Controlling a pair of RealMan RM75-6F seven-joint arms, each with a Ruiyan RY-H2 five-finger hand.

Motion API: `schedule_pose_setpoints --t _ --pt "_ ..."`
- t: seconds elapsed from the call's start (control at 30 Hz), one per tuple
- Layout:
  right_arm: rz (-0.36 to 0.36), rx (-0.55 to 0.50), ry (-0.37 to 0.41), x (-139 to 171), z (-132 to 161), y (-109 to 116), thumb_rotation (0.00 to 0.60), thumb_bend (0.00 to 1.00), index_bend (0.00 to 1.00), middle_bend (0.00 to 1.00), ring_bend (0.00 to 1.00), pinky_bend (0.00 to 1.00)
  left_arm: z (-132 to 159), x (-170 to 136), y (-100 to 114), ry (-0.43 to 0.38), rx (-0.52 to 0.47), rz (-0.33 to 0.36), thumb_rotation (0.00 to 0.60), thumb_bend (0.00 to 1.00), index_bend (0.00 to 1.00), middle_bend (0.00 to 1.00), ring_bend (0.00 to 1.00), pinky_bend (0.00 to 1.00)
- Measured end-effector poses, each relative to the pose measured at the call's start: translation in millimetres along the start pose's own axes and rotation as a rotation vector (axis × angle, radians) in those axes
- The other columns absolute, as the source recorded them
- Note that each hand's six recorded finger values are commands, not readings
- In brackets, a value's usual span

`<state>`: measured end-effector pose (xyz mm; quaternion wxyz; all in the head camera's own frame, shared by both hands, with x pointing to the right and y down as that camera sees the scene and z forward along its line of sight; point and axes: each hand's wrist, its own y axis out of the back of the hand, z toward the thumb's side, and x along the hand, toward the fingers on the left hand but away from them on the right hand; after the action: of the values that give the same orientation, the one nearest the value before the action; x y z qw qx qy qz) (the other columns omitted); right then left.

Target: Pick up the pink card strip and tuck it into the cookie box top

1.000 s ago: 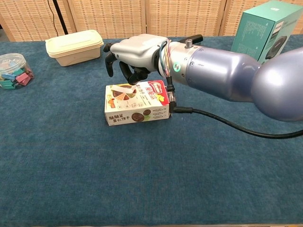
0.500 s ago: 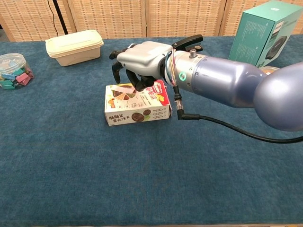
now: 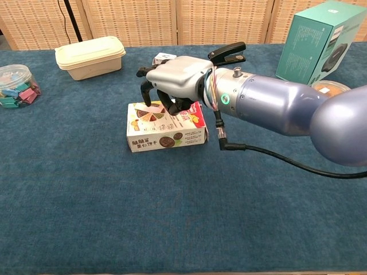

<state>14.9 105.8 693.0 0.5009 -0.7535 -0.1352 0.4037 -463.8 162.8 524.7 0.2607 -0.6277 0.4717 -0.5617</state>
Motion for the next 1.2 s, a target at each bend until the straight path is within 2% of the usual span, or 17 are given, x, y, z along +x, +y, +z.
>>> schedule_pose_setpoints --t 0.6,1.2 --pt "0.014 0.020 -0.002 7.8 -8.3 -10.2 0.600 1.00 0.34 0.00 0.00 0.00 0.6 0.1 -1.6 -0.002 0.004 -0.010 0.600 0.04 0.00 0.00 0.00 0.00" --pt "0.038 0.013 -0.046 12.4 -28.0 -17.3 0.600 1.00 0.36 0.00 0.00 0.00 2.0 0.1 -3.9 -0.002 0.012 -0.019 0.600 0.04 0.00 0.00 0.00 0.00"
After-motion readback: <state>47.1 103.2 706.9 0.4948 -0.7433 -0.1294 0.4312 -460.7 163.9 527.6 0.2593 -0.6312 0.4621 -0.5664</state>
